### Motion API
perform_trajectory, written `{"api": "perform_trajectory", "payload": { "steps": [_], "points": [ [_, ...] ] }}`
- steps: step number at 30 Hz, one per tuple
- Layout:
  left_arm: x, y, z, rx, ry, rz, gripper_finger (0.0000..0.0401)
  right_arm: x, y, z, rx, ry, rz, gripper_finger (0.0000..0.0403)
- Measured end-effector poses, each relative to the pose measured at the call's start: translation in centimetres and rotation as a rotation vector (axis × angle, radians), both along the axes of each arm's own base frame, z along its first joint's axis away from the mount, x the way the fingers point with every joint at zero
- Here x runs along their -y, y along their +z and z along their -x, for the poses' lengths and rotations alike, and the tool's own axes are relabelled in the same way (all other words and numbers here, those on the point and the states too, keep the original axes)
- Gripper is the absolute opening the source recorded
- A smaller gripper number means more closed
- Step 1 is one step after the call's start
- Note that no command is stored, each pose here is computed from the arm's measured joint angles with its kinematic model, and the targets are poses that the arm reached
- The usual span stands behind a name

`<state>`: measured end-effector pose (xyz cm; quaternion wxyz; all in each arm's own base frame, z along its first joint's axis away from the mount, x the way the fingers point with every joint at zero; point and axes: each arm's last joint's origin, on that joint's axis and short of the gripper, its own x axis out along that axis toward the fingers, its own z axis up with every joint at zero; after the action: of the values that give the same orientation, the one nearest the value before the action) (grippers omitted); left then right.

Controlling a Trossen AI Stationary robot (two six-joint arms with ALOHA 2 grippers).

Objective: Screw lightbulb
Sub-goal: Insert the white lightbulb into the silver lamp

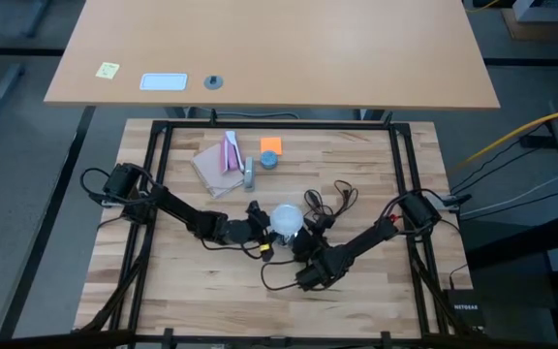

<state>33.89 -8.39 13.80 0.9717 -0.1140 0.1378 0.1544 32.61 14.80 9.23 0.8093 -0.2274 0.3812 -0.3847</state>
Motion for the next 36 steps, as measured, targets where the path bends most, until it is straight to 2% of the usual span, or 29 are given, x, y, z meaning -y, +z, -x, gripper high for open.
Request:
{"api": "perform_trajectory", "payload": {
  "steps": [4, 11, 15, 21, 25, 30, 36],
  "points": [
    [-0.1, 0.0, 0.0, 0.001, 0.006, -0.002, 0.0158, -0.6, 1.0, 0.9, -0.047, 0.026, -0.015, 0.0138],
    [-0.1, 0.0, 0.0, 0.002, 0.012, -0.004, 0.0158, -3.3, 3.6, 2.5, -0.086, 0.126, -0.164, 0.0138],
    [-0.1, 0.0, 0.0, 0.002, 0.012, -0.005, 0.0158, -5.0, 4.7, 3.1, -0.028, 0.181, -0.261, 0.0138],
    [-0.2, 0.0, 0.0, 0.003, 0.013, -0.006, 0.0158, -6.9, 4.3, 2.3, 0.134, 0.252, -0.373, 0.0138],
    [-0.2, 0.1, 0.0, 0.007, 0.015, -0.003, 0.0159, -7.0, 2.6, 1.3, 0.184, 0.262, -0.340, 0.0138],
    [-0.1, 0.1, 0.0, 0.010, 0.017, 0.009, 0.0159, -6.1, 0.1, 0.8, 0.154, 0.221, -0.257, 0.0138],
    [-0.1, 0.0, 0.0, 0.010, 0.015, 0.009, 0.0159, -5.0, -0.5, 0.0, 0.170, 0.177, -0.212, 0.0138]
  ]
}}
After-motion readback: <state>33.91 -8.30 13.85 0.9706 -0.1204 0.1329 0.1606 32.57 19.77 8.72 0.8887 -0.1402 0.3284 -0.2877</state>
